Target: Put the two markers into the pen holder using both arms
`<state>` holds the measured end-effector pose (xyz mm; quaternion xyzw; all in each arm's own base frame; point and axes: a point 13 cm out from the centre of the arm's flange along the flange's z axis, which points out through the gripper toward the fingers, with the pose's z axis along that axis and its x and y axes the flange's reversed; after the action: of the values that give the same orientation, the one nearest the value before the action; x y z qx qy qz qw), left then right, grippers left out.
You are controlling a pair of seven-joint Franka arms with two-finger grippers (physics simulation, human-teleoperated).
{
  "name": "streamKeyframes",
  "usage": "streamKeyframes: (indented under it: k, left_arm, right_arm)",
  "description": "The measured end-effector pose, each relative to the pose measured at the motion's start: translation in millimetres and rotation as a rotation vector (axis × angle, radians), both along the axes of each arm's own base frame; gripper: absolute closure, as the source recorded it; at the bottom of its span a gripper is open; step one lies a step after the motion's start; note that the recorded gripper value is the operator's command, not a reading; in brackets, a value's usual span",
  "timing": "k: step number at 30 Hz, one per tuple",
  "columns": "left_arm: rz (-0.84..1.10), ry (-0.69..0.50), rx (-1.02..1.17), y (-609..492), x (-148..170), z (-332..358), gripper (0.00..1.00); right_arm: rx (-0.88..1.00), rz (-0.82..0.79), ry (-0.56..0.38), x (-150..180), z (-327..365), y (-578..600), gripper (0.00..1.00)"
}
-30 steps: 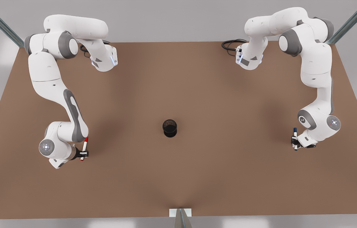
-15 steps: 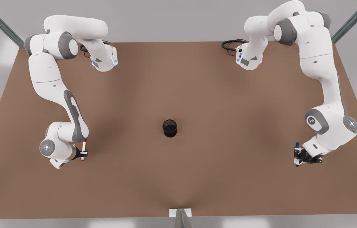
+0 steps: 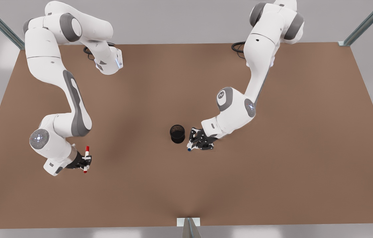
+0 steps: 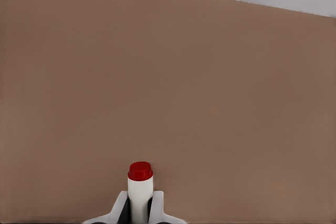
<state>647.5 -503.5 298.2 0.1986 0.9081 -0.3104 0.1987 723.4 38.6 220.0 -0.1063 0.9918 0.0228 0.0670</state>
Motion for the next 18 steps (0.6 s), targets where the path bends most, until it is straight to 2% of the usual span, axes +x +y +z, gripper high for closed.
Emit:
streamKeyframes:
  k: [3,6,11,18]
  left_arm:
    - [0.073,-0.036,-0.027,-36.8,-9.5,-25.1,0.79]
    - [0.145,-0.063,-0.032,-46.5,-17.9,-44.8,0.79]
    - [0.241,-0.085,-0.038,-36.1,-36.4,-47.1,0.79]
    - [0.308,-0.135,-0.017,-37.4,-40.6,-76.2,0.79]
  right_arm:
    - [-0.006,0.017,-0.025,-3.6,40.3,8.3,0.72]
    - [-0.014,0.035,-0.01,-22.4,62.1,15.0,0.72]
    - [-0.019,0.082,0.043,-55.7,60.0,40.4,0.72]
    - [0.028,0.231,0.037,-76.7,69.1,147.0,0.72]
